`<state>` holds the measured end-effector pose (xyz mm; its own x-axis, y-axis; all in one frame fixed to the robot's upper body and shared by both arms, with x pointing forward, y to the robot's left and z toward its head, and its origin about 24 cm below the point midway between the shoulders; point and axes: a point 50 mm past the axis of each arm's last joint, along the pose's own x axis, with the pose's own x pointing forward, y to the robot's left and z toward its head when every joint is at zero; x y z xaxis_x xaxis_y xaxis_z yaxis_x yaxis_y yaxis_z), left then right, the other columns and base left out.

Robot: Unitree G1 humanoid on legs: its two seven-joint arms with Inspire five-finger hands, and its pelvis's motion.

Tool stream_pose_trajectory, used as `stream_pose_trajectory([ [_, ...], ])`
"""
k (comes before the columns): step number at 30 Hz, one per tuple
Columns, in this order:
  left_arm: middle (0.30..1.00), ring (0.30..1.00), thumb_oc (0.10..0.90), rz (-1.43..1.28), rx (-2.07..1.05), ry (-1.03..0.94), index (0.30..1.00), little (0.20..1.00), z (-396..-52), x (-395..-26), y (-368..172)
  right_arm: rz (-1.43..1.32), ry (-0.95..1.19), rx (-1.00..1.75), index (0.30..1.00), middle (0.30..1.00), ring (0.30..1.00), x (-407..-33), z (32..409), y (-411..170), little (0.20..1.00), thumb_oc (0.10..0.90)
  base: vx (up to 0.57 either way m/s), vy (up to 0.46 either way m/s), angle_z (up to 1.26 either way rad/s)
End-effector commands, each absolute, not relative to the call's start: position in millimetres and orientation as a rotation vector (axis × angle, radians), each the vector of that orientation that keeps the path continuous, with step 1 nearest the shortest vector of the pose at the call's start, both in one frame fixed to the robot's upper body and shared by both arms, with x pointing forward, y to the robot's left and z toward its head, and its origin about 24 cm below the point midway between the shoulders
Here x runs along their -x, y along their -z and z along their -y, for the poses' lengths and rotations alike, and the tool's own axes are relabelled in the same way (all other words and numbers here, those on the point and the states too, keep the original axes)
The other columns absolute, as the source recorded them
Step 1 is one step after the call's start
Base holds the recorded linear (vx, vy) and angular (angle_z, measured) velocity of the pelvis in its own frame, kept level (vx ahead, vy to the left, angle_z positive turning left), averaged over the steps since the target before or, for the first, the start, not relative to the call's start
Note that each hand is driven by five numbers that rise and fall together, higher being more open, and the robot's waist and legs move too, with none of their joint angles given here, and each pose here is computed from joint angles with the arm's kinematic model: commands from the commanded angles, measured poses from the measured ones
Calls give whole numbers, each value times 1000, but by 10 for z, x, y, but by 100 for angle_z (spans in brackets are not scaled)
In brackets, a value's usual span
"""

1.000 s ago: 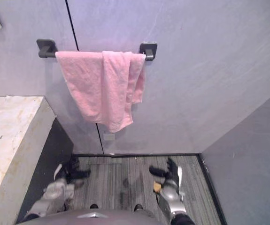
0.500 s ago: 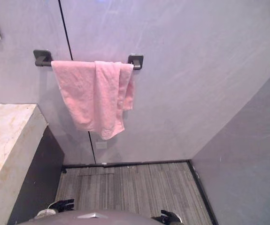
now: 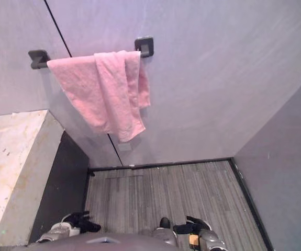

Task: Organize the bathroom.

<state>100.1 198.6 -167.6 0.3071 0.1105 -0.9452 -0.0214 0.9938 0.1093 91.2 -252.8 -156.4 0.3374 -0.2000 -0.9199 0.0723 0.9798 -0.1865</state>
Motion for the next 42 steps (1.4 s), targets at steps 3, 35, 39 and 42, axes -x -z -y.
stream_pose_trajectory([
  [3, 900, 900, 800, -1333, -232, -38, 900, 900, -2080, -729, 1716, -1122, 111, 83, 900, 900, 900, -1234, 2267, 1540, 900, 800, -302, 125, 6],
  [35, 900, 900, 800, -1371, -260, -115, 900, 900, -2337, -828, 1653, -1137, 69, 73, 900, 900, 900, -1337, 2041, 1565, 900, 800, -359, -15, 11],
  [39, 900, 900, 800, -1342, -209, -158, 900, 900, -2283, -823, 1666, -1189, 70, 111, 900, 900, 900, -1188, 2138, 1599, 900, 800, -357, 106, 57],
  [42, 900, 900, 800, -1346, -216, -155, 900, 900, -2316, -814, 1660, -1206, 92, 104, 900, 900, 900, -1150, 2182, 1603, 900, 800, -238, 124, 49],
])
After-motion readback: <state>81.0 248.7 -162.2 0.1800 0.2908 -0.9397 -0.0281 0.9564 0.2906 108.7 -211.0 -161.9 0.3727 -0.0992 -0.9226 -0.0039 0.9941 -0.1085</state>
